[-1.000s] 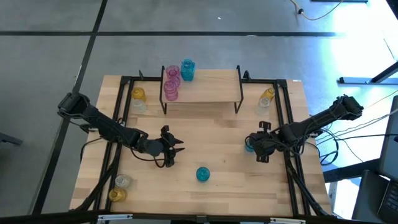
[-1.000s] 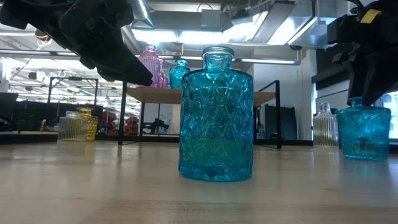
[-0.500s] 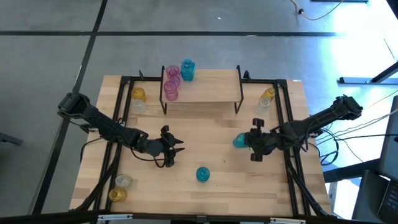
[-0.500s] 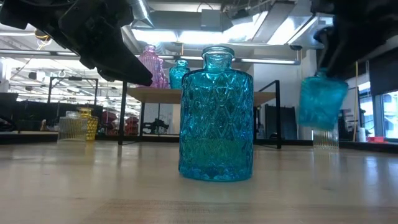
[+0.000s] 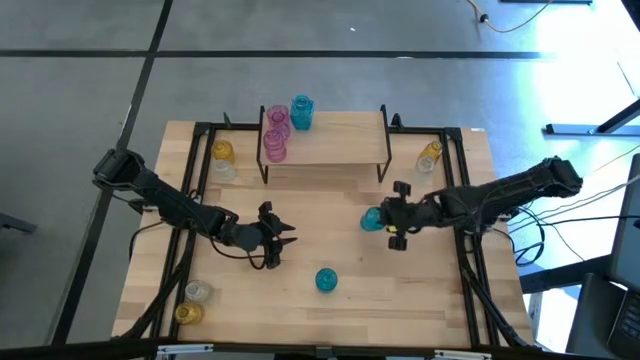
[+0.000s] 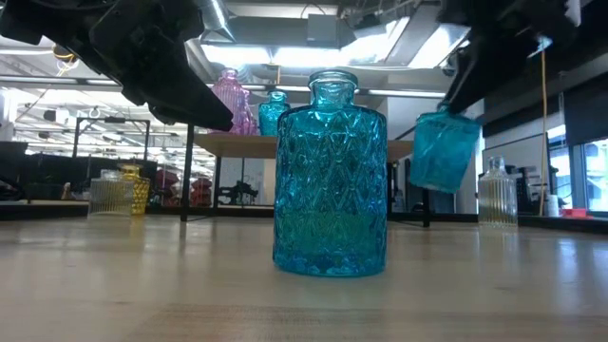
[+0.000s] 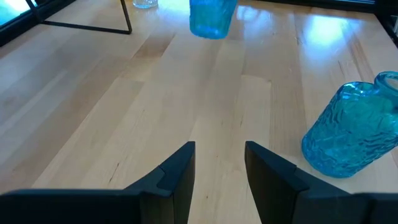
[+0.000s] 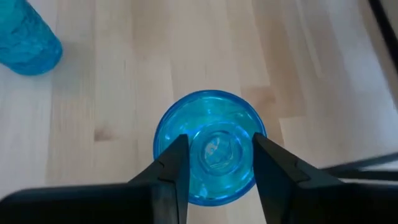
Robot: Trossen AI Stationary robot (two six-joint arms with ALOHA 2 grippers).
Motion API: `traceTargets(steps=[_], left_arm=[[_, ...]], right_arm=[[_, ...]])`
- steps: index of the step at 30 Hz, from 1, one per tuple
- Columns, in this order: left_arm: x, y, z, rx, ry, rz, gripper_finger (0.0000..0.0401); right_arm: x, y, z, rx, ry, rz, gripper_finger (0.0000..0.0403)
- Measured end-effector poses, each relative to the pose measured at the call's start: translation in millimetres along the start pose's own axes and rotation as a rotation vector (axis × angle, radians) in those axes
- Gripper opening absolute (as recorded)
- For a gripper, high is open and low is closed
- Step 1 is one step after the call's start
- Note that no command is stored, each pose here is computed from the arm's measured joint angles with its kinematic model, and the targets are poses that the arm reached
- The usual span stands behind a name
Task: Sort vases onto shelf
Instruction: Put the right blue flower vase on the shelf aligned with the other blue flower vase
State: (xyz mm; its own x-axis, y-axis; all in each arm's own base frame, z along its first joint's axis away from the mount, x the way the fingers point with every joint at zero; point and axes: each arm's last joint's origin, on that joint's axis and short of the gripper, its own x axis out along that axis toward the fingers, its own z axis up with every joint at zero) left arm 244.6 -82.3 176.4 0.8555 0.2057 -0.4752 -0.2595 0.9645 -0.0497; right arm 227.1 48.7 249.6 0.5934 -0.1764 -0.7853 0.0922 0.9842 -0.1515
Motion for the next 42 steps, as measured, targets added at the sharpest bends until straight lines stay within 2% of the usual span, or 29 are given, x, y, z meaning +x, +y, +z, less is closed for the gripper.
traceTargets(steps=[8,15,23,26,32,36,42], left_arm=[[0,0,0,0.0,0.0,-0.001,0.0133],[0,0,0,0.023,-0.001,0.002,0.0133],[0,0,0,0.026,-0.002,0.004,0.0133],[0,0,0,0.026,-0.002,0.004,0.0133],[0,0,0,0.028,-0.001,0.004,0.0133],[0,0,0,0.028,0.0,0.004,0.0133],[0,1,1,0.042,-0.005,0.006,0.0133]], right_arm=[[42,-6,5,-0.023,0.091,0.058,0.0122],[57,-2,8,-0.035,0.09,0.07,0.0127],[57,-2,8,-0.081,0.089,0.073,0.0201],[52,-2,7,-0.084,0.095,0.115,0.0221],[38,-6,6,-0.079,-0.045,0.144,0.0231],[38,-8,-10,-0.058,-0.123,0.149,0.0231],[56,-8,-37,0.0,-0.275,0.144,0.0231]])
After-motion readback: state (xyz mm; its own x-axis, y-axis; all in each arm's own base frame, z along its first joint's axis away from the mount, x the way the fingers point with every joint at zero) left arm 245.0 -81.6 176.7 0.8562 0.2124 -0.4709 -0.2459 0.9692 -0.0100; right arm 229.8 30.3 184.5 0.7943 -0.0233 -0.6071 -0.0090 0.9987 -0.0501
